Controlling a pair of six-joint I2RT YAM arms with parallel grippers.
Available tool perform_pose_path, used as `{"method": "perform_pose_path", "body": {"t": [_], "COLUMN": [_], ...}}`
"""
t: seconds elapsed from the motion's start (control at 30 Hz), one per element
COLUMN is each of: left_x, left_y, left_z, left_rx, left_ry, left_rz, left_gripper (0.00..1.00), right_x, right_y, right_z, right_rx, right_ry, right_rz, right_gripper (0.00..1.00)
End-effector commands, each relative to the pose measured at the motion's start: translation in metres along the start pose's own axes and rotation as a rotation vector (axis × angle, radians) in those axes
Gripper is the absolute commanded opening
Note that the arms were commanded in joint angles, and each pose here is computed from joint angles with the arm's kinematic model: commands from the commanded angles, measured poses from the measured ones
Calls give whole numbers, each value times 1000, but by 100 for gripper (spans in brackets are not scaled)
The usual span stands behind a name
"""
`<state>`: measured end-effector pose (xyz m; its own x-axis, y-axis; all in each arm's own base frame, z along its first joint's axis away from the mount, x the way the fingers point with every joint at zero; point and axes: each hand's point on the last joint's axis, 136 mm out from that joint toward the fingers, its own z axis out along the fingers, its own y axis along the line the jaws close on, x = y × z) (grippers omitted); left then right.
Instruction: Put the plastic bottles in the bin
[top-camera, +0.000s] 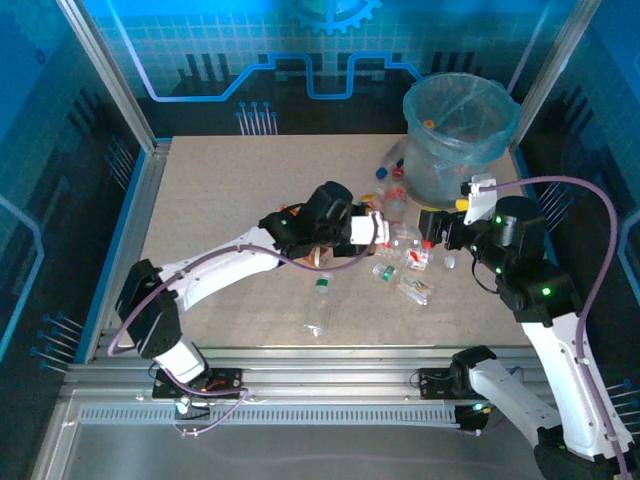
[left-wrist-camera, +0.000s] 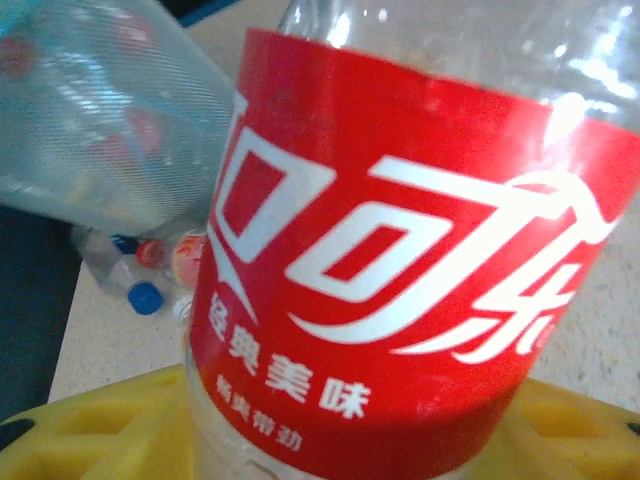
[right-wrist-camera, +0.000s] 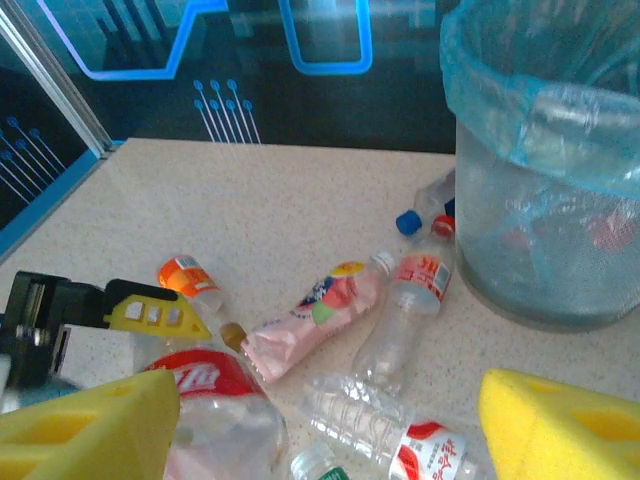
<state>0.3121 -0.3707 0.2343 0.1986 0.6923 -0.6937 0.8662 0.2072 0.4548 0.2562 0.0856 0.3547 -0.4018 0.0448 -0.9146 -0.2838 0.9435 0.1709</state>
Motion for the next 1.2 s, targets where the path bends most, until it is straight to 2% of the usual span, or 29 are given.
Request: {"method": "perform_pose_path", "body": {"t": [0.0, 0.17, 0.4, 0.67, 0.97, 1.17], "left_x": [-13, -9, -15, -20, -32, -37], "left_y": [23, 21, 19, 11, 3, 3], "left_z": [-17, -23, -23, -23, -30, -35], "left_rx": [-67, -66, -41, -41, -23, -23], "left_ry": [-126, -185, -221, -263, -306, -331], "left_rz": [-284, -460, -553, -552, -529, -529], "left_gripper": [56, 52, 52, 52, 52, 52], "right_x": [-21, -32, -31, -28, -20, -20], "right_y": [12, 31, 61, 57, 49, 55], "right_z": [-12, -16, -3, 16, 22, 25], "right_rx": [-53, -152, -325, -285, -223, -241], "right_ry": [-34, -34, 72, 156, 192, 191], "right_rz": [9, 32, 117, 196, 191, 182], "right_gripper": [77, 74, 67, 64, 62, 52]}}
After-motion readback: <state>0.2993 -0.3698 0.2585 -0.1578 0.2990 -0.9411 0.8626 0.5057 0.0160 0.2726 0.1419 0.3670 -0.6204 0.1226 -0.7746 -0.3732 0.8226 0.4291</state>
